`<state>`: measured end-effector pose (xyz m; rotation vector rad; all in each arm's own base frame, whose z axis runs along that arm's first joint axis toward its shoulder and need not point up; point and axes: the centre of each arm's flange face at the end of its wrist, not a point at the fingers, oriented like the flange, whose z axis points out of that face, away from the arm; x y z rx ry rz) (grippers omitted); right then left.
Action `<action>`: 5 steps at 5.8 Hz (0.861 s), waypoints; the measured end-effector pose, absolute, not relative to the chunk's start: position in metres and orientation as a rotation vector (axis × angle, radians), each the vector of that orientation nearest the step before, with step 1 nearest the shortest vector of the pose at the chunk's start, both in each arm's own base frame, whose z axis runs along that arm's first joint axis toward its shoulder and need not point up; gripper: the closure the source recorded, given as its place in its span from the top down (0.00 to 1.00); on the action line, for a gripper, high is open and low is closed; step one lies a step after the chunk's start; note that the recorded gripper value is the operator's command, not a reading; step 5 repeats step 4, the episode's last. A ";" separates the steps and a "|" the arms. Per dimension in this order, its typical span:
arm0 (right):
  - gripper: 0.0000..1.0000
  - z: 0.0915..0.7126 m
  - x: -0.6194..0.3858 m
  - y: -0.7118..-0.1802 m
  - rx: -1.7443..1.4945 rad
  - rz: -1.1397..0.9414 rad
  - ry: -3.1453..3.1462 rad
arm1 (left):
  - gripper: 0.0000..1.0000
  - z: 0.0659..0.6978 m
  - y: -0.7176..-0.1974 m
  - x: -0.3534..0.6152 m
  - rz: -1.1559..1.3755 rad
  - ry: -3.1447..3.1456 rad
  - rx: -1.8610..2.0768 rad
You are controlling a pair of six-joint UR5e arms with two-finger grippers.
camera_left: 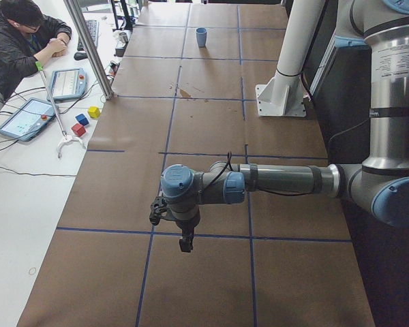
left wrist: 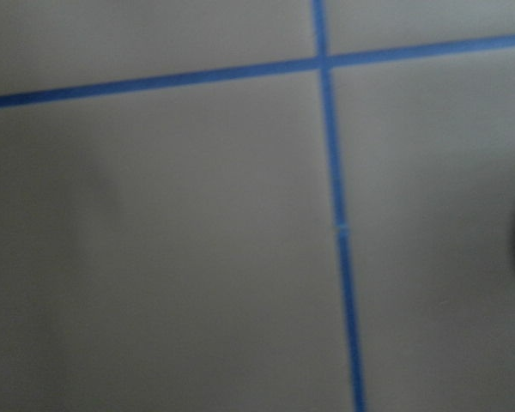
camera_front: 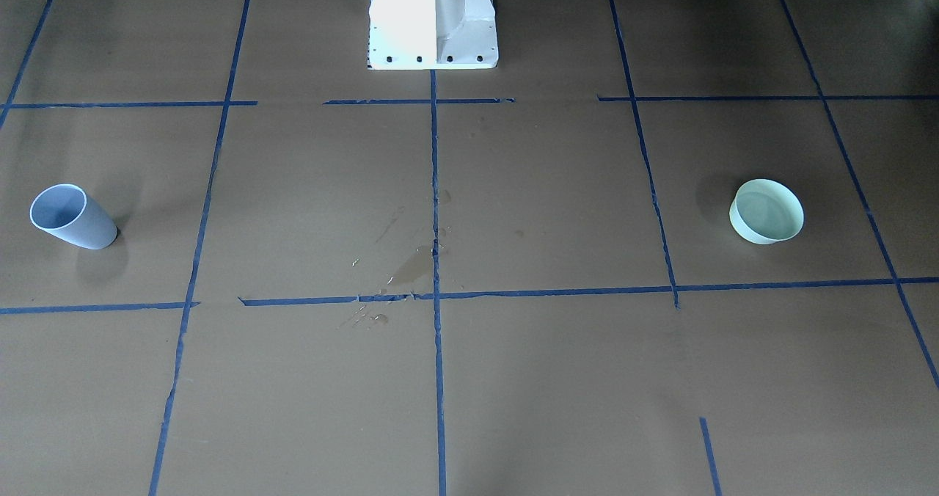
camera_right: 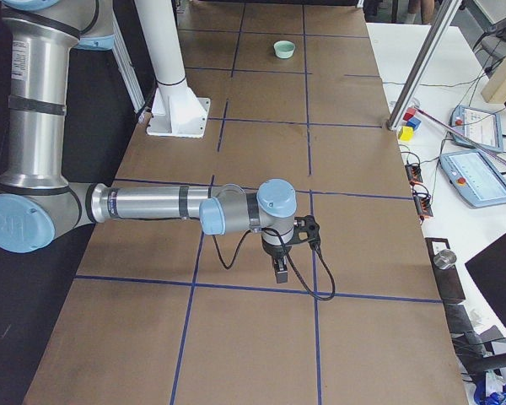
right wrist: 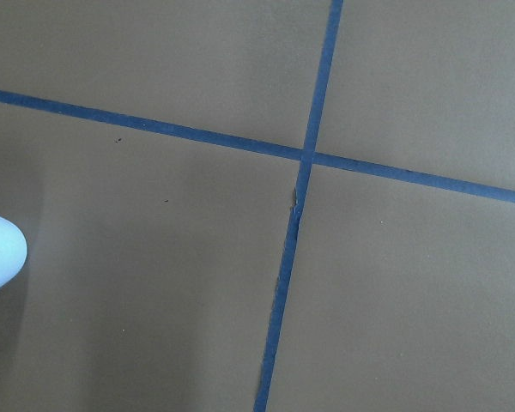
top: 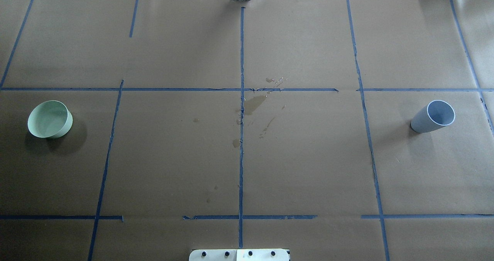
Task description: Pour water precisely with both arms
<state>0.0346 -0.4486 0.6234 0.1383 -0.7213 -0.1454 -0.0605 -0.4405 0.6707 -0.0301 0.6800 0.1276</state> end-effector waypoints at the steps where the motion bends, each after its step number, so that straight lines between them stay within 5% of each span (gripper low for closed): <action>1: 1.00 0.625 0.035 -0.448 0.135 -0.143 -0.722 | 1.00 0.672 -0.438 -0.061 0.124 0.678 -0.035; 5: 1.00 0.635 0.034 -0.444 0.113 -0.135 -0.721 | 1.00 0.671 -0.434 -0.058 0.133 0.688 -0.030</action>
